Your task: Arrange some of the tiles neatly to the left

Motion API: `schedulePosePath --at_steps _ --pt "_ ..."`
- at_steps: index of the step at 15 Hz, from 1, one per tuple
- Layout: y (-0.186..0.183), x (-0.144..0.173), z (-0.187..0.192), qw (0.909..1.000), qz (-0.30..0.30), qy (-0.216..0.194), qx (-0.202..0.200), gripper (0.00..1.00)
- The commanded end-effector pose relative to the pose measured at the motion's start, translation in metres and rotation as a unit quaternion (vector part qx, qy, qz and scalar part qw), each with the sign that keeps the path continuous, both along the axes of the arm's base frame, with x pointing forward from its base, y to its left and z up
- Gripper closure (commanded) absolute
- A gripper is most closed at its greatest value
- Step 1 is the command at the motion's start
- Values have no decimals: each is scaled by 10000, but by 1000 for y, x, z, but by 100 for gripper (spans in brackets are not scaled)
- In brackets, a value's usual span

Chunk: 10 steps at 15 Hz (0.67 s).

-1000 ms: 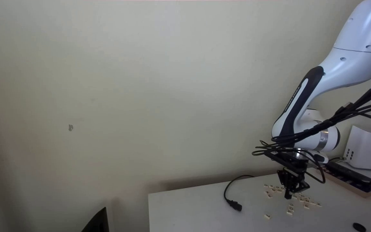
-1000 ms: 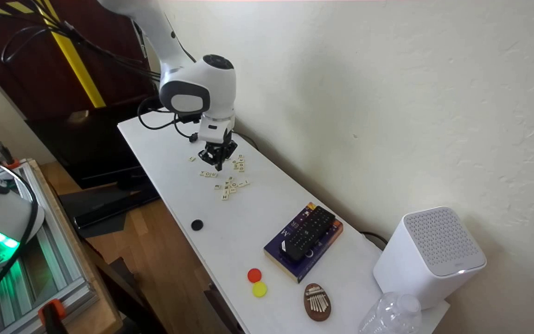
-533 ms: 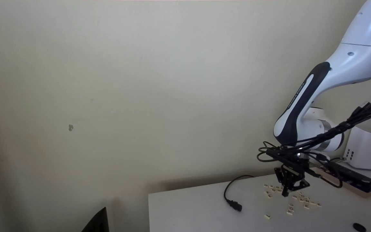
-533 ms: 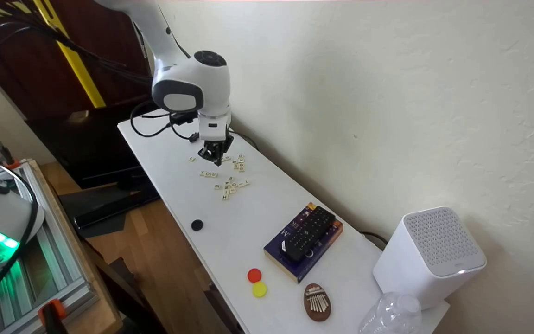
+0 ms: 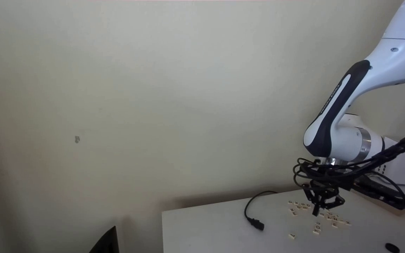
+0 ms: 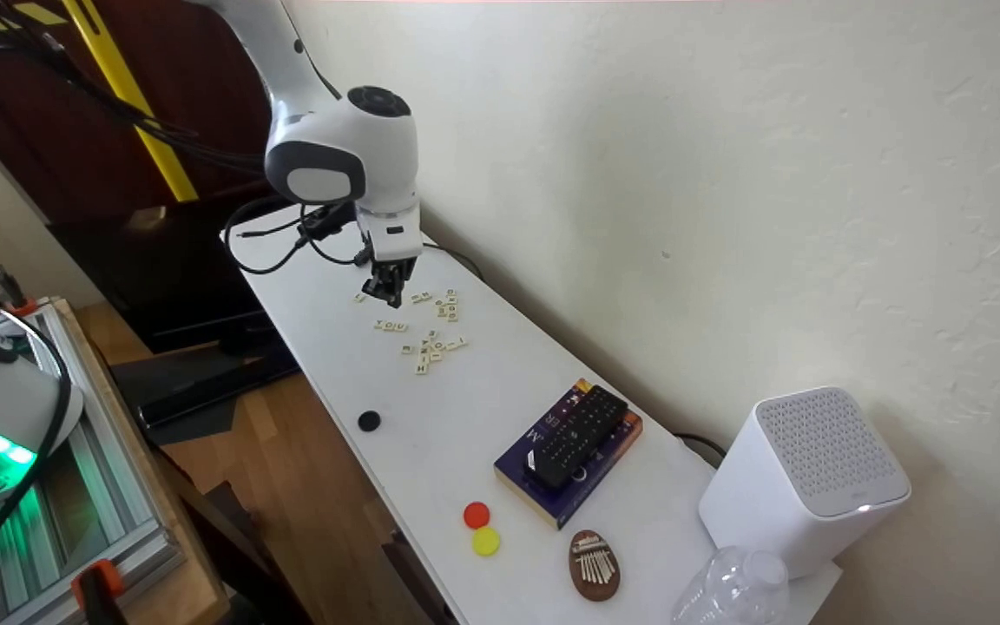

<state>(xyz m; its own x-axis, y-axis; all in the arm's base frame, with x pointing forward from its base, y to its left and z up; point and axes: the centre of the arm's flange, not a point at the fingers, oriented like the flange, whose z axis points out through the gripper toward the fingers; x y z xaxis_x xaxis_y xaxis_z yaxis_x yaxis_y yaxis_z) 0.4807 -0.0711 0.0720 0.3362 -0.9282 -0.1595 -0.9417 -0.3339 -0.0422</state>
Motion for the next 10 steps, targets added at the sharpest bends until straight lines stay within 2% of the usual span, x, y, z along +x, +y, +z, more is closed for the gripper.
schedulePosePath --at_steps 1,5,10 --pt "3 -19 17 9966 808 -176 -61 100" --pt "6 -24 21 9830 1794 -350 -172 100" --pt "11 -29 26 9535 2911 -751 -220 100"
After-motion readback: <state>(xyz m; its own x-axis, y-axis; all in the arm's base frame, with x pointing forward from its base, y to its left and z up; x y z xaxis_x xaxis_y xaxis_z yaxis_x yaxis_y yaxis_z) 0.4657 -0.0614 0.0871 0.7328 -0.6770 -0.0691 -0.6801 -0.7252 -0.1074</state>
